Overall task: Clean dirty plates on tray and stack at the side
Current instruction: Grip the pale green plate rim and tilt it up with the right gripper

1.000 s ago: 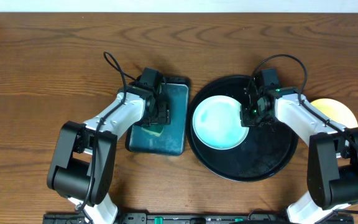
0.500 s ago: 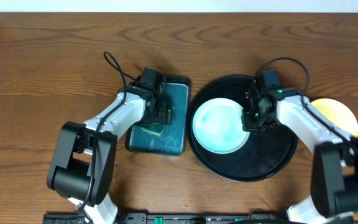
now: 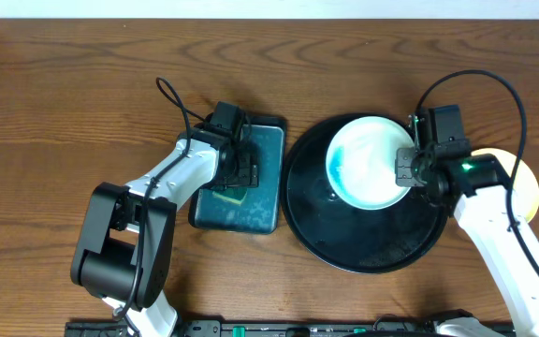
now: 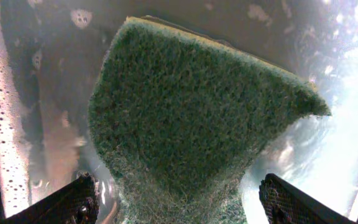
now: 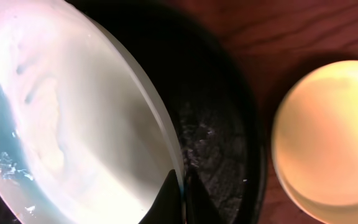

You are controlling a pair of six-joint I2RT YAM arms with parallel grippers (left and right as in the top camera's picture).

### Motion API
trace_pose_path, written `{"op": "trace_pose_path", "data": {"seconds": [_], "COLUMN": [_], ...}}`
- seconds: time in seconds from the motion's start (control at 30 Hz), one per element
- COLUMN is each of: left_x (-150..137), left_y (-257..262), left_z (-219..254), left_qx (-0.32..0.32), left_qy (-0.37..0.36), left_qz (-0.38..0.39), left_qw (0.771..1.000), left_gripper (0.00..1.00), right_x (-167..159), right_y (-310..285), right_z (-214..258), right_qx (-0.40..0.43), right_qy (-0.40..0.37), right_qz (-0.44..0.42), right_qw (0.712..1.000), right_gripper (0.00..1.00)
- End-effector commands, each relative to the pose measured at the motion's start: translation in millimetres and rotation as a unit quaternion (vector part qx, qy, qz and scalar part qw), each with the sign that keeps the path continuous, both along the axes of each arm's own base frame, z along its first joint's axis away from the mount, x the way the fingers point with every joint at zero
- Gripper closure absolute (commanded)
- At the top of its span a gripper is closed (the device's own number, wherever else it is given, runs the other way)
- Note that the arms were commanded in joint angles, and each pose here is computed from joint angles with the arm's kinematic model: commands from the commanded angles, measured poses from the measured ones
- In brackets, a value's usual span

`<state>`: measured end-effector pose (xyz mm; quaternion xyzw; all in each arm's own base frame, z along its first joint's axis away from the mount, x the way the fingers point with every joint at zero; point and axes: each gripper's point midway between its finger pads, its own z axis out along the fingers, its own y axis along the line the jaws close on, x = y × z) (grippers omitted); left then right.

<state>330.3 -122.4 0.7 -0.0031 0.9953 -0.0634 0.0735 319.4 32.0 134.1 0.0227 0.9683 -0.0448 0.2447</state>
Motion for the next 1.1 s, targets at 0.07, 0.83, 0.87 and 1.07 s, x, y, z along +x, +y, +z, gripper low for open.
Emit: {"op": "trace_pose_path", "data": {"seconds": [0.07,0.83,0.87,1.07], "left_x": [-22,-22,-22,-22], "left_y": [11,11,11,11], "left_z": [-26,-26,-26,-26], "left_qx": [0.020,0.020,0.020,0.020], "left_qy": [0.047,0.047,0.047,0.047], "left_qz": [0.005,0.005,0.005,0.005], "left_qw": [0.999,0.999,0.999,0.999], "left_gripper": [0.16,0.16,0.16,0.16], "right_x": [-3,1,2,4], "right_y": [-5,-16,-16,-5], "right_z": [5,33,39,67], "right_qx": [-0.028,-0.193,-0.215,-0.296], "right_qy": [-0.005,-0.066,-0.077,-0.133], "right_qz": [-0.006,-0.019,-0.020,-0.015], "right_qw": [1.000,0.979,0.973,0.946], "right_gripper": [0.99,0.99,0.99,0.99]}}
